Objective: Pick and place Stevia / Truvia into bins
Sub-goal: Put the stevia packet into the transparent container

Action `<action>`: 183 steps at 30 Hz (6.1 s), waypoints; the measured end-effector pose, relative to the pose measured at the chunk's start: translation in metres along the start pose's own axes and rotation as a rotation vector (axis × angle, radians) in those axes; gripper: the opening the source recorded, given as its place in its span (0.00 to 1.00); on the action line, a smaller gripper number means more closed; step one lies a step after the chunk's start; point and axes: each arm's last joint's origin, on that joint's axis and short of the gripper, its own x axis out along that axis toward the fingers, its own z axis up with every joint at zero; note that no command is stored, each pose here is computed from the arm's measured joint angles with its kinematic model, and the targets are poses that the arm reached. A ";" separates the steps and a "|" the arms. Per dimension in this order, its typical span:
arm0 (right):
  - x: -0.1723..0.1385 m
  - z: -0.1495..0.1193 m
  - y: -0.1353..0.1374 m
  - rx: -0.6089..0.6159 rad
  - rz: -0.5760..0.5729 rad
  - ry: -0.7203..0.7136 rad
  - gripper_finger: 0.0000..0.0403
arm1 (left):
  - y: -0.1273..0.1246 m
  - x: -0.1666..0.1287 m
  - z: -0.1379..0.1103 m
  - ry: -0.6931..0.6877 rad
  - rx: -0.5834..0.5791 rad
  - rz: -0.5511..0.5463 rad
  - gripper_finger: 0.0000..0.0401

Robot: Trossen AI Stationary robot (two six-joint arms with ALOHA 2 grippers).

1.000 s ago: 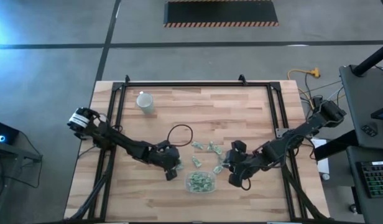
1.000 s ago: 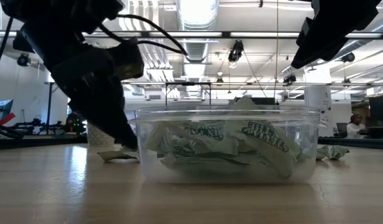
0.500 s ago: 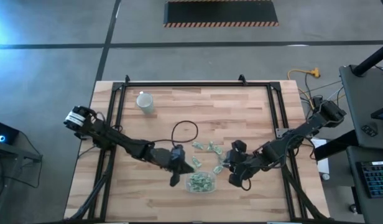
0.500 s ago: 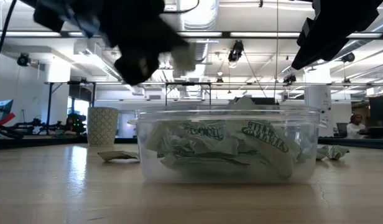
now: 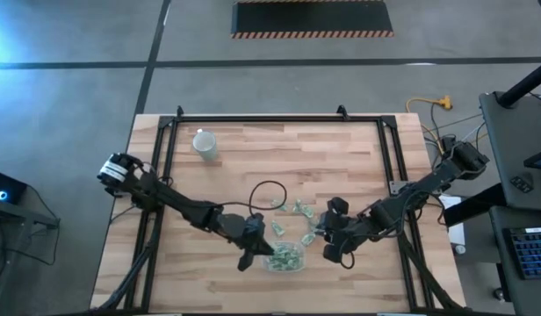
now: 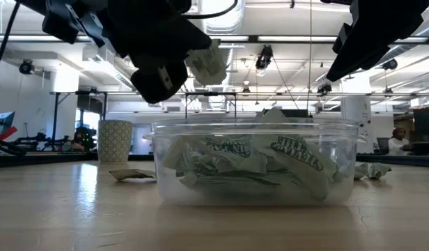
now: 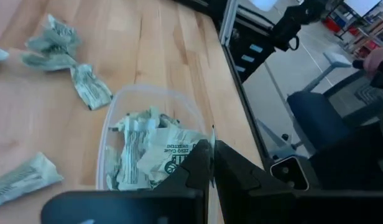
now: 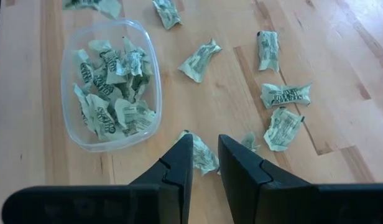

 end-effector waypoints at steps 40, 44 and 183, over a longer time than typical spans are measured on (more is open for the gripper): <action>0.006 -0.009 -0.005 0.024 -0.016 0.022 0.17 | 0.009 -0.034 -0.016 0.282 0.013 0.332 0.31; 0.006 -0.009 -0.005 0.027 -0.014 0.019 0.17 | 0.018 -0.038 -0.028 0.346 0.024 0.414 0.31; 0.038 -0.063 -0.044 -0.102 -0.051 0.234 0.49 | -0.010 -0.023 0.007 0.276 -0.053 0.237 0.39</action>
